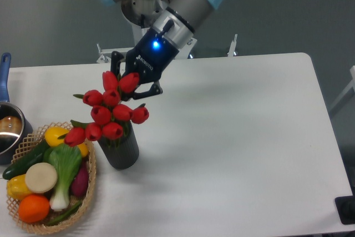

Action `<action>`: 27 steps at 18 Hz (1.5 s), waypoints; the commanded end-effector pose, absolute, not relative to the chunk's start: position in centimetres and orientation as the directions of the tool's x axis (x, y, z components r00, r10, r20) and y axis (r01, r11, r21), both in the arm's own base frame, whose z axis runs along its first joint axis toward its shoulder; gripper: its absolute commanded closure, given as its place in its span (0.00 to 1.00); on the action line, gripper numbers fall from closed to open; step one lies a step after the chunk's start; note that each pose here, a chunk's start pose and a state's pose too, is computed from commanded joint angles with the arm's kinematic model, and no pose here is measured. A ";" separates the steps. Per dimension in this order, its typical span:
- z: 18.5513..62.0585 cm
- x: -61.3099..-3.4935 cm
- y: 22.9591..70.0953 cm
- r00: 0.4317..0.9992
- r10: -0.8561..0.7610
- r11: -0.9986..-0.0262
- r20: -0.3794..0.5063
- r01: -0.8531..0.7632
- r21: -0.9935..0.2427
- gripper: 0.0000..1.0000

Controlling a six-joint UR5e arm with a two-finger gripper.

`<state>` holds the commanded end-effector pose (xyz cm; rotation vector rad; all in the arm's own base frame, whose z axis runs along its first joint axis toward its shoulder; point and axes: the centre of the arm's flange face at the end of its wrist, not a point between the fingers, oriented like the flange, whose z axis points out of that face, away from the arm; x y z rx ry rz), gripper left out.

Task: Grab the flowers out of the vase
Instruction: 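Lift the gripped tulips up and out of the black vase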

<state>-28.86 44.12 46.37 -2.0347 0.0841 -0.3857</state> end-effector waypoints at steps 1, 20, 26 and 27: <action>47.0 -28.9 43.9 0.950 -0.220 -0.471 0.224 0.098 -0.877 1.00; 53.9 -37.3 38.2 0.965 -0.034 -0.361 0.260 0.231 -0.904 1.00; 52.6 -41.6 35.7 0.996 0.084 -0.504 0.017 0.057 -0.862 1.00; 51.8 -42.0 35.5 0.994 0.110 -0.552 -0.015 0.049 -0.832 1.00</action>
